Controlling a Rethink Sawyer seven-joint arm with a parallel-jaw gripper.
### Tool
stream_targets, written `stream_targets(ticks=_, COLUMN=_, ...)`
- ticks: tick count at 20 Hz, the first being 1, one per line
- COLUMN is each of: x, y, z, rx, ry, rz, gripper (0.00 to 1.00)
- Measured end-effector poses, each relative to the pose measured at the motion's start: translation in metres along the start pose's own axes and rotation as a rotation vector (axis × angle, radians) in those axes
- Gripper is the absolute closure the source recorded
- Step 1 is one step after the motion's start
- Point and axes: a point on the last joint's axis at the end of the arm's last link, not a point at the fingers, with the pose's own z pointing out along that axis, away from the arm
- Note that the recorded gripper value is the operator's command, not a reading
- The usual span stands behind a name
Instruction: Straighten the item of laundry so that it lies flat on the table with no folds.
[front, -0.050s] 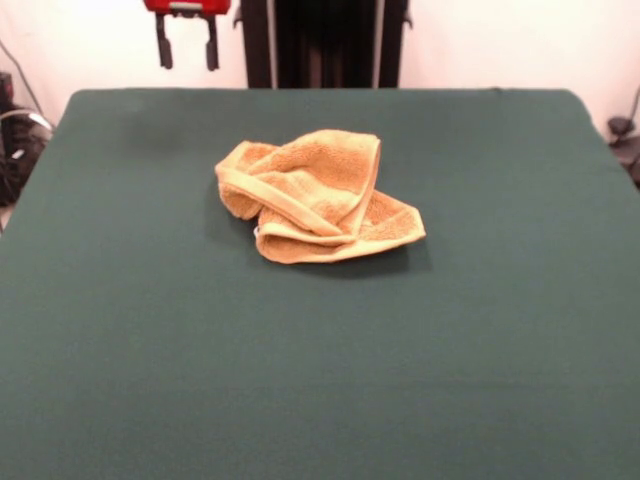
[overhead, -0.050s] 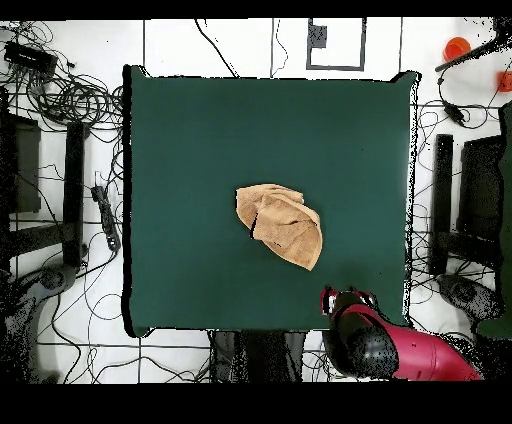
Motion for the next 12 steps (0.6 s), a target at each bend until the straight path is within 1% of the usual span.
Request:
stream_targets(ticks=5, x=-0.001, y=0.002, z=0.0, rx=-0.001, ry=0.001, rz=0.0, gripper=0.0)
stream_targets(ticks=12, x=-0.009, y=0.013, z=-0.001, rx=-0.007, ry=-0.001, rz=-0.001, gripper=0.0)
